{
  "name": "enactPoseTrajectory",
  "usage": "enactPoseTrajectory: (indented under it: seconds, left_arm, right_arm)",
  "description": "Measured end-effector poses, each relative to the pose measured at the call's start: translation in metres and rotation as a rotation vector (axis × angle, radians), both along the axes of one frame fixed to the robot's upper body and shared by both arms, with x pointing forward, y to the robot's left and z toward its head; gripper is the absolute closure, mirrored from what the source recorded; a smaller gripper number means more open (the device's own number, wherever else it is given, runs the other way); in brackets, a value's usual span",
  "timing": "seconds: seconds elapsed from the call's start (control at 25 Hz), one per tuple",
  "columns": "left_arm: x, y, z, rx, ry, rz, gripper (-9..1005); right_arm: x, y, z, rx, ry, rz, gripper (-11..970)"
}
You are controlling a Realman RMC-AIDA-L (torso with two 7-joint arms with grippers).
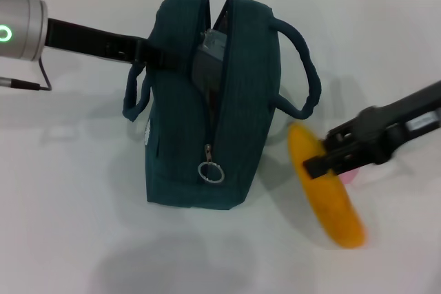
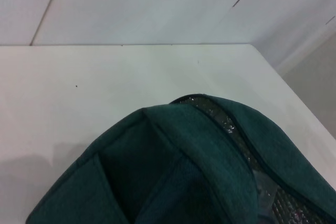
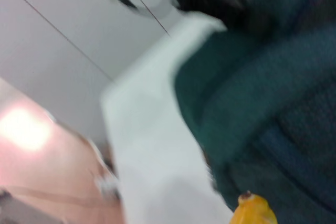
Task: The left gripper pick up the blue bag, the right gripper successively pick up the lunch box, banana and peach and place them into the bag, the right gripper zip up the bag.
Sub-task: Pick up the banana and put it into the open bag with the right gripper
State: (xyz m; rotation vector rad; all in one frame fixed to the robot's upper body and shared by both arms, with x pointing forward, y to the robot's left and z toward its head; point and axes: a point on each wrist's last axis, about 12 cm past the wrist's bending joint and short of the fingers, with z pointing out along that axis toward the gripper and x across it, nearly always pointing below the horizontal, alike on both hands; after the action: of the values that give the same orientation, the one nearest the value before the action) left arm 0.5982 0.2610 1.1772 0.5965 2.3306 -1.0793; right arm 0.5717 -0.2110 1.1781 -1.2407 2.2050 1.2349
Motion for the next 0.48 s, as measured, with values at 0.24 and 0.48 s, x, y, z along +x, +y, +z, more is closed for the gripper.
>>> enactPoseTrajectory:
  seconds: [0.24,0.48]
  left_arm:
    - [0.002,-0.003,0.006,-0.038,0.011,0.005,958]
    - [0.006,-0.007,0.015,-0.064,0.010,0.004,958]
  right_arm:
    - [-0.013,-0.046,0.007,0.238,0.000,-0.036,510]
    - [-0.020,-0.065,0.013,0.494,-0.052,0.005,518]
